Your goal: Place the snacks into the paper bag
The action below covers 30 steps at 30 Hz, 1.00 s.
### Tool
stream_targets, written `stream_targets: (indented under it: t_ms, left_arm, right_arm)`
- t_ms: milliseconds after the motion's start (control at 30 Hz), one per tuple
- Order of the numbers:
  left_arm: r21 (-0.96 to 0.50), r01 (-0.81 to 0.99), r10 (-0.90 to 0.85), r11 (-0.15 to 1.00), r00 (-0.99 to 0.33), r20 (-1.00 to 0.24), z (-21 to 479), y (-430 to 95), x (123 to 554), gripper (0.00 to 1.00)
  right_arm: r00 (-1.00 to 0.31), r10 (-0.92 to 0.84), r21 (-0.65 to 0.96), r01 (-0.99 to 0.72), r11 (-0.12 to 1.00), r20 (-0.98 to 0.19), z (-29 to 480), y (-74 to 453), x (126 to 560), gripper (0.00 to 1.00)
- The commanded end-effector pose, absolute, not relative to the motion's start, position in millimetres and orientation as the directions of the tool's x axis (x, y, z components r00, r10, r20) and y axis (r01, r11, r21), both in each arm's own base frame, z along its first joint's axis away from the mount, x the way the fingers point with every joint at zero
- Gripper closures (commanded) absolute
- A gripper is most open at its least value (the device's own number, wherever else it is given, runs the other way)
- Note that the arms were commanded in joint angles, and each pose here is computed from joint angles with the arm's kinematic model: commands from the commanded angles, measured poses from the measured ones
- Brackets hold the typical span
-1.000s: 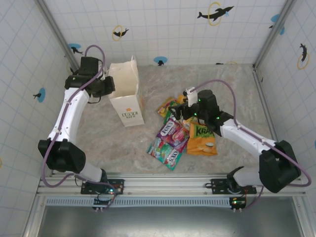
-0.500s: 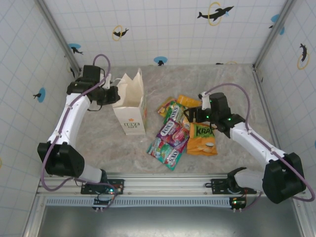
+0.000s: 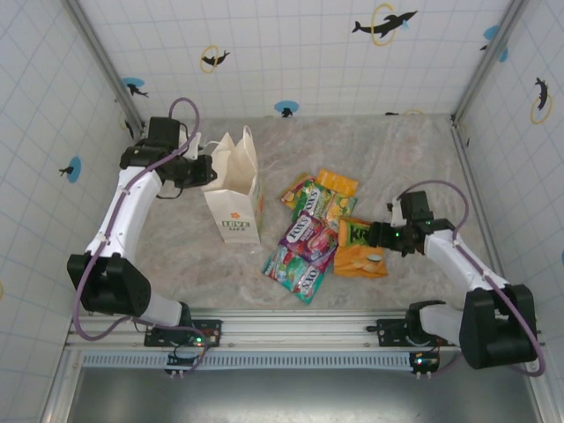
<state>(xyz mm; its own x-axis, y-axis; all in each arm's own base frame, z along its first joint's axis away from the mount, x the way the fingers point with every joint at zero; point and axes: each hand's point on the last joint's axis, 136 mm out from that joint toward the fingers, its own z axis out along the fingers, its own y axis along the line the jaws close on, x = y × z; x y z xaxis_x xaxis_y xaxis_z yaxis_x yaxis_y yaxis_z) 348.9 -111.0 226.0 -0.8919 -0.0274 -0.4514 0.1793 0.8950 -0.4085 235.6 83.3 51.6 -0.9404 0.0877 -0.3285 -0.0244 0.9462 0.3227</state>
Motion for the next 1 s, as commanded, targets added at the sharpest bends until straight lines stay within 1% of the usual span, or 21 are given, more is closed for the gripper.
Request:
stream_targets:
  t_ms: [0,67,167,233,333,467,567,667,867,967]
  left_arm:
    - [-0.408,0.164,-0.011,0.898,-0.919,-0.394,215.1,-109.0,336.7,1.00]
    - [-0.413,0.171,-0.011,0.895,-0.915,-0.403,218.2,-109.5,334.0,1.00]
    - [-0.406,0.175,-0.012,0.897,-0.909,-0.417,219.5,-108.2,331.0,1.00]
    - [-0.405,0.174,-0.011,0.898,-0.909,-0.417,218.4,-108.1,330.8,1.00]
    - [-0.412,0.178,-0.009,0.894,-0.911,-0.413,216.9,-109.4,332.7,1.00]
    - [-0.410,0.177,-0.010,0.895,-0.910,-0.415,216.5,-109.3,334.0,1.00]
    - [-0.400,0.177,-0.009,0.899,-0.906,-0.423,218.4,-107.8,334.3,1.00]
    - [-0.395,0.169,-0.018,0.903,-0.904,-0.428,220.6,-106.1,335.3,1.00]
    - [-0.392,0.157,-0.027,0.906,-0.904,-0.426,220.2,-104.5,332.9,1.00]
    - [-0.399,0.155,-0.036,0.903,-0.901,-0.431,222.7,-105.4,333.5,1.00]
  right_arm:
    - [-0.938,0.096,0.361,-0.033,0.932,-0.332,51.3,85.6,228.1,0.24]
    - [-0.938,0.097,0.380,-0.040,0.924,-0.333,51.6,88.9,228.1,0.33]
    - [-0.940,0.096,0.417,-0.053,0.907,-0.327,49.7,95.7,226.4,0.43]
    - [-0.940,0.096,0.428,-0.057,0.902,-0.328,48.8,97.6,225.9,0.48]
    - [-0.934,0.102,0.437,-0.062,0.897,-0.342,46.9,98.4,226.4,0.53]
    - [-0.926,0.115,0.438,-0.058,0.897,-0.360,45.7,97.3,229.5,0.77]
    - [-0.915,0.123,0.438,-0.064,0.896,-0.385,52.5,97.3,234.8,0.87]
    - [-0.895,0.132,0.438,-0.076,0.896,-0.425,67.5,97.0,241.8,0.92]
    - [-0.822,0.148,0.433,-0.130,0.892,-0.550,108.7,97.5,257.1,1.00]
    - [-0.765,0.163,0.431,-0.162,0.887,-0.623,142.1,101.4,267.5,1.00]
